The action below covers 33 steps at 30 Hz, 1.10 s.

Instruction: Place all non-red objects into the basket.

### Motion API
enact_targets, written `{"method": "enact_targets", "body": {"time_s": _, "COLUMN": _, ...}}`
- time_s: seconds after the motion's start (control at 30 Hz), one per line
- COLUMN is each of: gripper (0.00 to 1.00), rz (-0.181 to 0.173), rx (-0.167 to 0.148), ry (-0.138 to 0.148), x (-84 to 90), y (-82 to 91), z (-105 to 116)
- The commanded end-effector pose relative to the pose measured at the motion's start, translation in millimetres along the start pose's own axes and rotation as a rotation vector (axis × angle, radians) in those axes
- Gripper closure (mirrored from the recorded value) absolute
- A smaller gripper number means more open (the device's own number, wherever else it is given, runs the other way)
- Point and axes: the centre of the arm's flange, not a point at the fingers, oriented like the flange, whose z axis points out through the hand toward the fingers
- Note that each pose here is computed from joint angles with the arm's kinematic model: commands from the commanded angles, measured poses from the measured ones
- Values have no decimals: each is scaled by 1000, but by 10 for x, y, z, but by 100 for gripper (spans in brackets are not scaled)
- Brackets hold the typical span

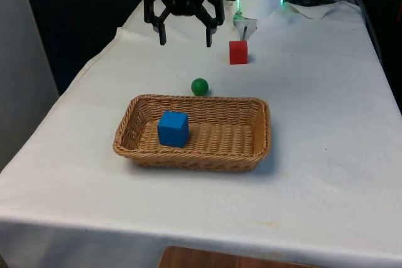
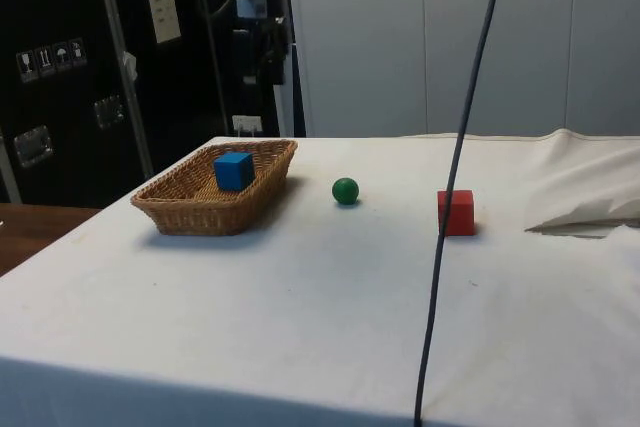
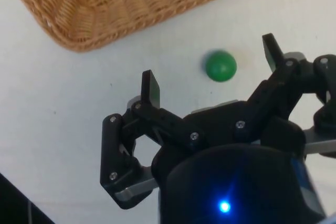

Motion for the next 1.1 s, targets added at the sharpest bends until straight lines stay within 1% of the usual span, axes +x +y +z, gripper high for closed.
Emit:
{"method": "enact_targets", "body": {"time_s": 0.0, "gripper": 0, "rz": -8, "rx": -3, "ry": -1, "x": -44, "y": -15, "z": -13}}
{"method": "enact_targets", "body": {"time_s": 0.1, "gripper": 0, "rz": -22, "rx": 5, "ry": -5, "x": -124, "y": -21, "z": -17}}
{"method": "enact_targets", "body": {"time_s": 0.13, "gripper": 0, "rz": -17, "rx": 11, "ry": -9, "x": -103, "y": -12, "z": -3}}
{"method": "enact_targets", "body": {"time_s": 0.17, "gripper": 0, "rz": -26, "rx": 7, "ry": -8, "x": -147, "y": -15, "z": -7}}
{"method": "enact_targets", "body": {"time_s": 0.2, "gripper": 0, "rz": -28, "rx": 10, "ry": -9, "x": -164, "y": -10, "z": -5}}
{"method": "enact_targets", "body": {"time_s": 0.37, "gripper": 0, "rz": -49, "rx": 23, "ry": -20, "x": -244, "y": -19, "z": 52}}
{"method": "enact_targets", "body": {"time_s": 0.4, "gripper": 0, "rz": -48, "rx": 23, "ry": -30, "x": -244, "y": -11, "z": 62}}
{"method": "enact_targets", "body": {"time_s": 0.43, "gripper": 0, "rz": -57, "rx": 27, "ry": -25, "x": -280, "y": -15, "z": 78}}
{"method": "enact_targets", "body": {"time_s": 0.67, "gripper": 0, "rz": -87, "rx": 36, "ry": -43, "x": -428, "y": 6, "z": 132}}
{"method": "enact_targets", "body": {"time_s": 0.7, "gripper": 0, "rz": -84, "rx": 38, "ry": -54, "x": -411, "y": 3, "z": 148}}
{"method": "enact_targets", "body": {"time_s": 0.73, "gripper": 0, "rz": -90, "rx": 36, "ry": -45, "x": -452, "y": 10, "z": 135}}
{"method": "enact_targets", "body": {"time_s": 0.97, "gripper": 0, "rz": -110, "rx": 47, "ry": -53, "x": -644, "y": 18, "z": 137}}
{"method": "enact_targets", "body": {"time_s": 1.0, "gripper": 0, "rz": -106, "rx": 55, "ry": -61, "x": -613, "y": 10, "z": 153}}
{"method": "enact_targets", "body": {"time_s": 1.03, "gripper": 0, "rz": -111, "rx": 48, "ry": -54, "x": -670, "y": 21, "z": 140}}
{"method": "enact_targets", "body": {"time_s": 1.07, "gripper": 0, "rz": -113, "rx": 49, "ry": -55, "x": -699, "y": 24, "z": 146}}
